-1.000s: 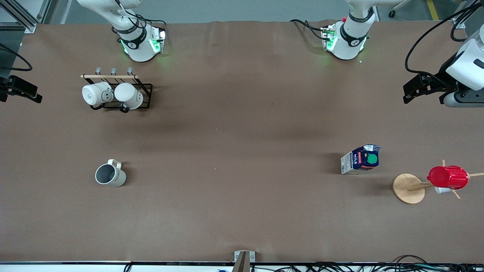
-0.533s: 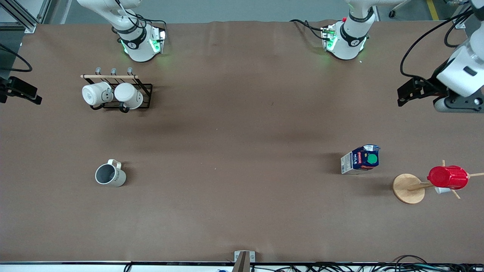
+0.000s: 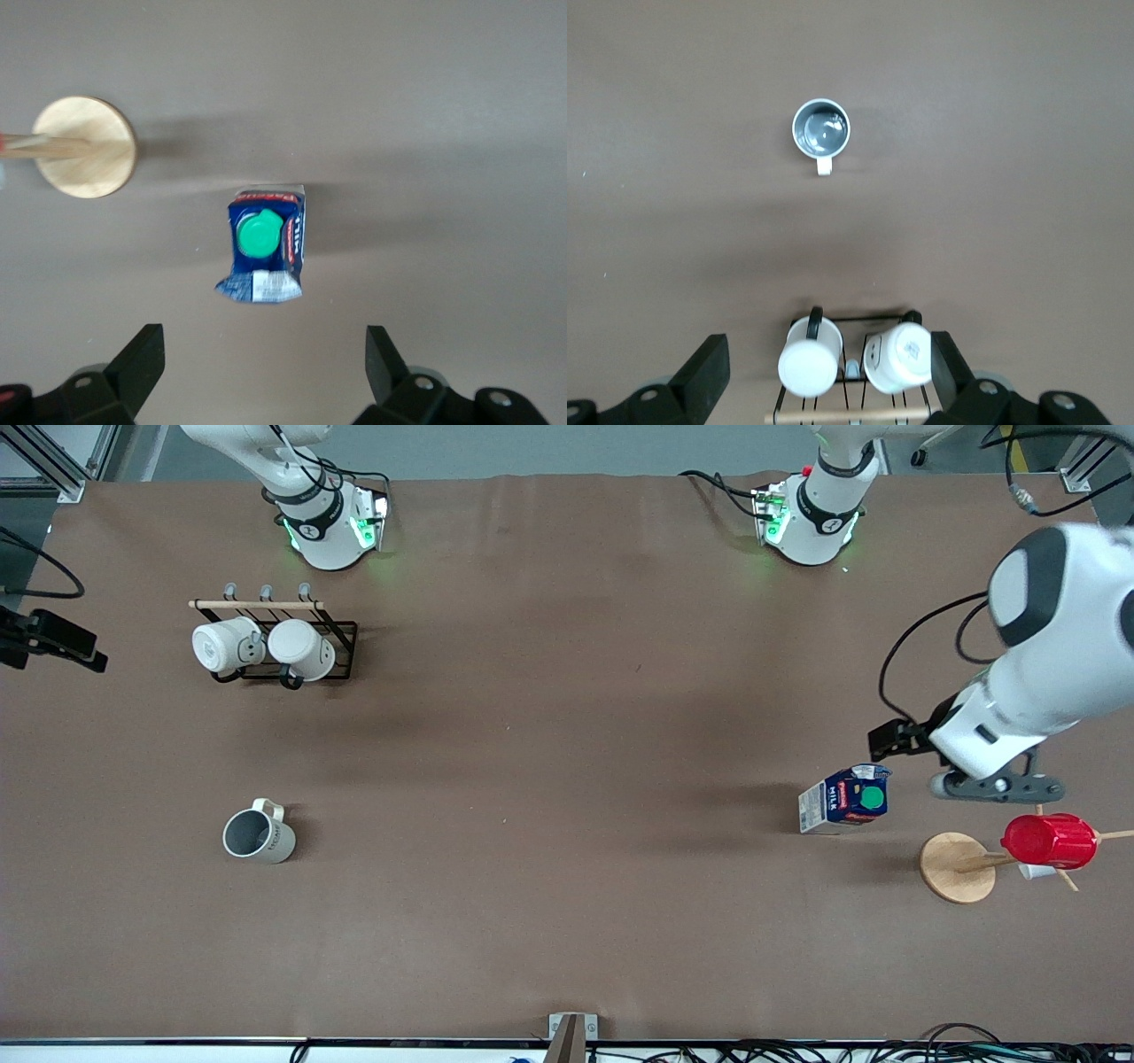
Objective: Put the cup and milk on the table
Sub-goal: 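Move the left gripper toward the milk carton while the right gripper starts moving, then grasp the milk carton with the left gripper while the right gripper reaches the mug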
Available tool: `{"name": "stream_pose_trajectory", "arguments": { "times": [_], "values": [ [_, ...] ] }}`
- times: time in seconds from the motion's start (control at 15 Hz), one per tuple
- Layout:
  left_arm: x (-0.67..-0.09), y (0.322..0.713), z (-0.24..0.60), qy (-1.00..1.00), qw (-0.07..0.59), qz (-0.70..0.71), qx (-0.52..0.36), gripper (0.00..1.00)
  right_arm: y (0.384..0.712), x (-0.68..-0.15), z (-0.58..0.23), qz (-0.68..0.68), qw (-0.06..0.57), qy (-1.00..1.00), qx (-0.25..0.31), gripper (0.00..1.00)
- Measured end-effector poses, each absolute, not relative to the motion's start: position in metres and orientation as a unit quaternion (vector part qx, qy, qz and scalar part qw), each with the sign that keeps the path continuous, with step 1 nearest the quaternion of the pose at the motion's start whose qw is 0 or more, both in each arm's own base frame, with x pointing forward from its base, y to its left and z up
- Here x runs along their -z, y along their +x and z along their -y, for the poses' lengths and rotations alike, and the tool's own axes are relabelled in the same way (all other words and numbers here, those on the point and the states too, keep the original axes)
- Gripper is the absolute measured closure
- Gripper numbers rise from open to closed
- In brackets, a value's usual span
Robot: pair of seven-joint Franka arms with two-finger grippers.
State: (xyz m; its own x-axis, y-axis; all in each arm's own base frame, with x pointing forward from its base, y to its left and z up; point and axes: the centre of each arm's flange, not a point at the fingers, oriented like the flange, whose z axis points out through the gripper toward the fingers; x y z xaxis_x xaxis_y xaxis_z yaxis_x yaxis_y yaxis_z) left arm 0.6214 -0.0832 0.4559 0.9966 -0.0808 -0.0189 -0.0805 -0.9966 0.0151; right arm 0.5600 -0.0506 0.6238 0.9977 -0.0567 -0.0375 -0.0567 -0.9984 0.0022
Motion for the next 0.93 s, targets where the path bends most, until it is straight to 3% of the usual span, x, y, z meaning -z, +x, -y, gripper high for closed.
{"name": "stream_pose_trajectory", "arguments": {
  "times": [0.33,0.93],
  "values": [
    [-0.389,0.617,0.076,0.999,0.008,0.035,0.039,0.00,0.591,-0.536,0.044,0.019,0.003,1.000,0.016,0.00],
    [-0.330,0.637,0.073,0.999,0.016,0.029,0.023,0.03,0.639,-0.345,0.033,-0.048,0.016,0.999,-0.010,0.00]
  ]
}}
